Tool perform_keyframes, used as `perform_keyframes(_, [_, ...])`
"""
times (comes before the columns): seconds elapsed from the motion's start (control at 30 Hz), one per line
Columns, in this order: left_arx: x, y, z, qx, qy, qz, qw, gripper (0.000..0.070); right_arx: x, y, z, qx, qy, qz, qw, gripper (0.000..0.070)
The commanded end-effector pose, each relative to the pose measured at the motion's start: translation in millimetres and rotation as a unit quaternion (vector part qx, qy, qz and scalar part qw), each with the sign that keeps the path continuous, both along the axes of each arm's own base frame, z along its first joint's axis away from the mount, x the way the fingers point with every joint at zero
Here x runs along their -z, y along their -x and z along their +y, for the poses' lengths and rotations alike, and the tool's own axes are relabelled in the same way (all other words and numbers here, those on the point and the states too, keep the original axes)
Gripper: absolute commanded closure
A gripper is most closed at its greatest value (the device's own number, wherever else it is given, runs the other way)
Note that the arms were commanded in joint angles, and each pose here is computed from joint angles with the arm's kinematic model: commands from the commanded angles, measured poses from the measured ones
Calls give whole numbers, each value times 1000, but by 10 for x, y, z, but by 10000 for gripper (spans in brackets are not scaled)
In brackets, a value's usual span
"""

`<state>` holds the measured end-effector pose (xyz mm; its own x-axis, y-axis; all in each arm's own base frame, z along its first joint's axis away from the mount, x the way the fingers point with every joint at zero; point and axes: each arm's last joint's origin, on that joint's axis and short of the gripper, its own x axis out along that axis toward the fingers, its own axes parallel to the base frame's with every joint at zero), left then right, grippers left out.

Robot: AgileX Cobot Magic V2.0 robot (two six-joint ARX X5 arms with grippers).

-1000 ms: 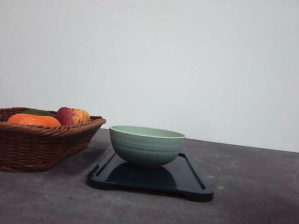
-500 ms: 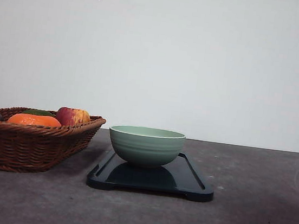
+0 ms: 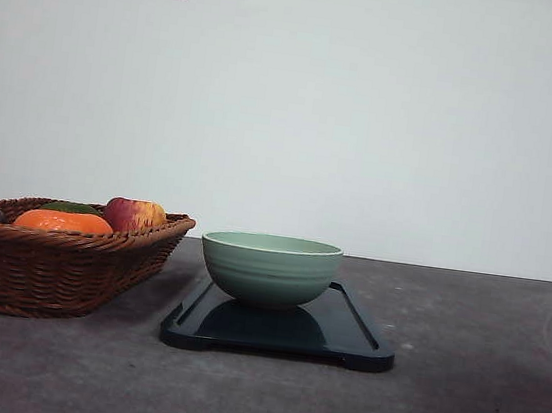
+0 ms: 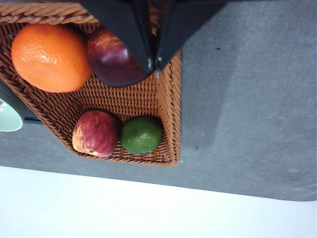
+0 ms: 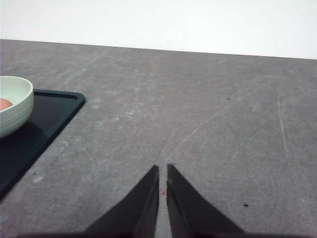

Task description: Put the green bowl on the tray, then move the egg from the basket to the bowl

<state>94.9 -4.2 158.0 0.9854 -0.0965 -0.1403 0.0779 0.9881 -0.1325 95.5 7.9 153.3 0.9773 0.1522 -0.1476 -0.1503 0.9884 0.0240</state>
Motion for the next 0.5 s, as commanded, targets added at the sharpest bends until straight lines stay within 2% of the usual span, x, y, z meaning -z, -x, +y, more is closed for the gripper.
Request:
perform_keyframes(0.0, [55, -11, 2, -2, -3, 4, 1000, 700, 10, -2, 1, 0, -8, 1, 1000, 679])
perform_keyframes(0.47, [55, -11, 2, -2, -3, 4, 1000, 700, 10, -2, 1, 0, -8, 1, 1000, 679])
